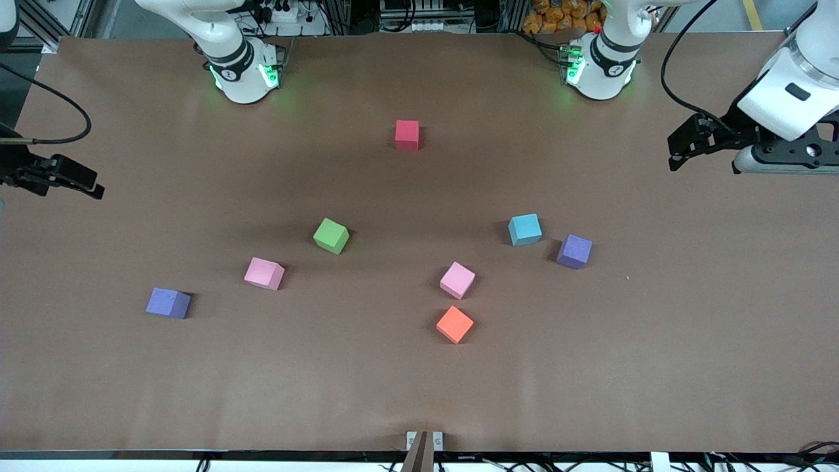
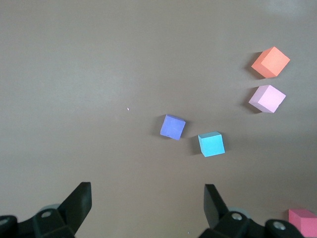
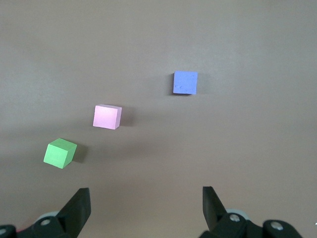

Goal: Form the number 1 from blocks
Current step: 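Reach the right gripper to the pink cube while the left gripper reaches the red cube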

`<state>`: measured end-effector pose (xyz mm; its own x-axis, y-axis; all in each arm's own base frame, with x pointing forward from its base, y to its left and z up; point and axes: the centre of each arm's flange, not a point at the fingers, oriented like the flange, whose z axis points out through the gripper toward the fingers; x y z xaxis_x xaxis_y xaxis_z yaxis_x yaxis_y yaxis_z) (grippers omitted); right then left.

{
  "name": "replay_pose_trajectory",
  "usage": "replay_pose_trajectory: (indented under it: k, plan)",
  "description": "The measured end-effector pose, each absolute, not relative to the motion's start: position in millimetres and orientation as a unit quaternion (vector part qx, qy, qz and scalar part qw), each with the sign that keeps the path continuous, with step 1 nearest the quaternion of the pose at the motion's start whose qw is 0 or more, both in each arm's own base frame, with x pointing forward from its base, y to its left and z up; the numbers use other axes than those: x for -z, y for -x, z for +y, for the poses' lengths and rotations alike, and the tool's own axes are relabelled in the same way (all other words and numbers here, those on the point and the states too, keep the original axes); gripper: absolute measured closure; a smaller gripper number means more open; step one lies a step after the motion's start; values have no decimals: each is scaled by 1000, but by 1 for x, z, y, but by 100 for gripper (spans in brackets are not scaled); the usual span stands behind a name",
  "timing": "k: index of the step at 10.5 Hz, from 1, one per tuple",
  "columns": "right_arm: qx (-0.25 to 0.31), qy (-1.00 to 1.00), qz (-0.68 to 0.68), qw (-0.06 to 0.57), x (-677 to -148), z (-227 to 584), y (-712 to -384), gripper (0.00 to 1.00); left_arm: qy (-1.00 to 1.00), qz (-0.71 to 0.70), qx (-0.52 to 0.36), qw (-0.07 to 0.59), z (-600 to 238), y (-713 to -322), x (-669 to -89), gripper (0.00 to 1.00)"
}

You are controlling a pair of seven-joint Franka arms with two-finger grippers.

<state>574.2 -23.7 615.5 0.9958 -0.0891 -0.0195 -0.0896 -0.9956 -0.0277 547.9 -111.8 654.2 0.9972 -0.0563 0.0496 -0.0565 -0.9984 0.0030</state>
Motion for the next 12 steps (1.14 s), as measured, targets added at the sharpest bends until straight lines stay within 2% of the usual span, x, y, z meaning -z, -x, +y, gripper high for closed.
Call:
replay_pose_trajectory:
  k: [7, 10, 12]
  plan:
    - [-22, 999, 45, 14, -611, -24, -573, 0, -999, -39, -9, 1, -128, -548, -642, 0]
    - [-34, 998, 43, 17, -598, -21, -577, 0, -998, 43, 46, -22, -220, -541, -578, 0]
    - [-55, 997, 41, 32, -565, -13, -592, 0, -994, 55, 80, -43, -290, -527, -529, 0]
